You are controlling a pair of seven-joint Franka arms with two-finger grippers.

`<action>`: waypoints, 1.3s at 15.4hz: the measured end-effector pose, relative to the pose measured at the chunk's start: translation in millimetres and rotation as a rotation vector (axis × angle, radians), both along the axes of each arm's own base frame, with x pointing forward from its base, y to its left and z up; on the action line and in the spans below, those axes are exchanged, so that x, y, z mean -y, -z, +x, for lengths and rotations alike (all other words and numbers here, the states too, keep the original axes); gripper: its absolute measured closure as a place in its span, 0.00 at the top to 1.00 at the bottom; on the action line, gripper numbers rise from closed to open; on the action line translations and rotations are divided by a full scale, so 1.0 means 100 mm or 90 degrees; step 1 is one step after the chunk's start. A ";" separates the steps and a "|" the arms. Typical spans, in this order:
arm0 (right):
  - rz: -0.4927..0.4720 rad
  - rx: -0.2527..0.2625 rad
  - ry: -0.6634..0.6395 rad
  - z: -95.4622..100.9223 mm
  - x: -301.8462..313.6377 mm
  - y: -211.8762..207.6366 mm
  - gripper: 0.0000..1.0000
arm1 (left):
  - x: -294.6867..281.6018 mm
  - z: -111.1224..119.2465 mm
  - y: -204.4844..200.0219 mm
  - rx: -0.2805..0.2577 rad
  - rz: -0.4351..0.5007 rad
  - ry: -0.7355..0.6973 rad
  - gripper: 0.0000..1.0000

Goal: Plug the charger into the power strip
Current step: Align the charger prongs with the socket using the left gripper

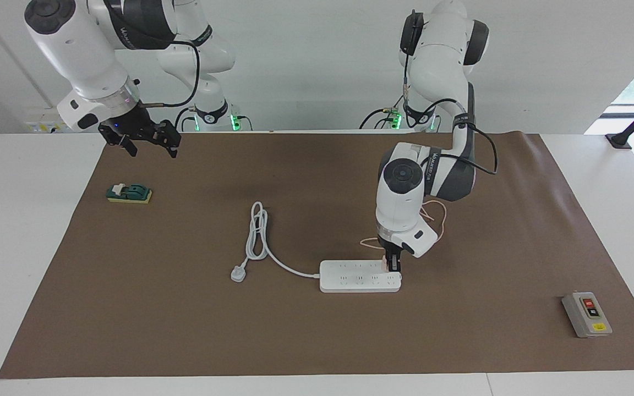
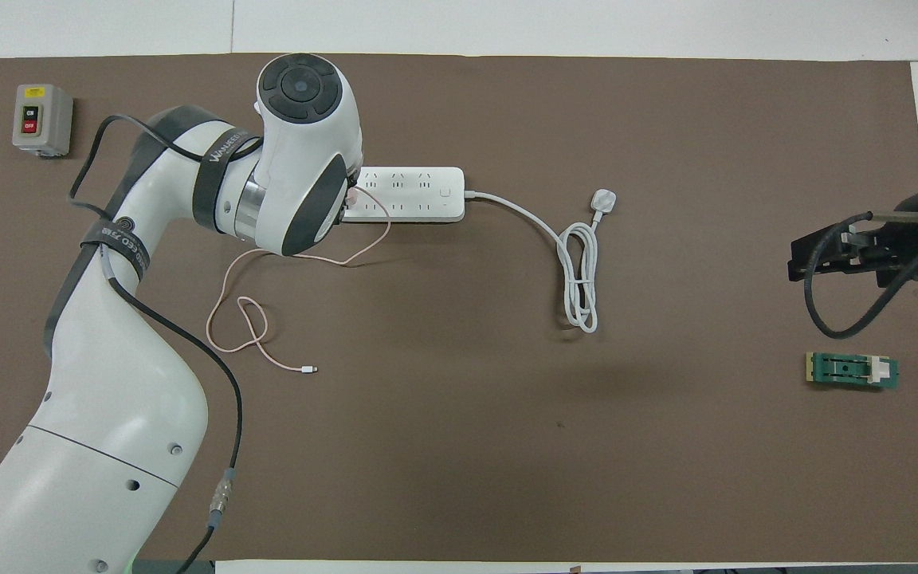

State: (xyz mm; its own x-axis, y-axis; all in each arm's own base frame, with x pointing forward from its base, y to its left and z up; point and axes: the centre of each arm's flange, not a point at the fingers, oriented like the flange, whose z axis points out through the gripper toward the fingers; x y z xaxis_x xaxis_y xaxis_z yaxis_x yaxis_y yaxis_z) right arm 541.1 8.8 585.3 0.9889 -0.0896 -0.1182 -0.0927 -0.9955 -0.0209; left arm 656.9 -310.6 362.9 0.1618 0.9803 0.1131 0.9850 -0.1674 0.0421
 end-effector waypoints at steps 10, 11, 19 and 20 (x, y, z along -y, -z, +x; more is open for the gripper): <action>0.000 -0.001 0.000 0.00 0.00 0.00 1.00 | -0.05 -0.06 0.00 -0.008 0.003 -0.001 0.32; 0.000 -0.001 0.000 0.00 0.00 0.01 1.00 | -0.05 -0.07 0.00 -0.009 0.003 -0.001 0.32; 0.000 -0.001 0.001 0.00 0.01 0.01 1.00 | -0.05 -0.07 0.00 -0.004 0.000 0.005 0.32; 0.000 -0.001 0.001 0.00 0.01 0.01 1.00 | -0.04 -0.07 0.00 -0.004 0.000 0.008 0.32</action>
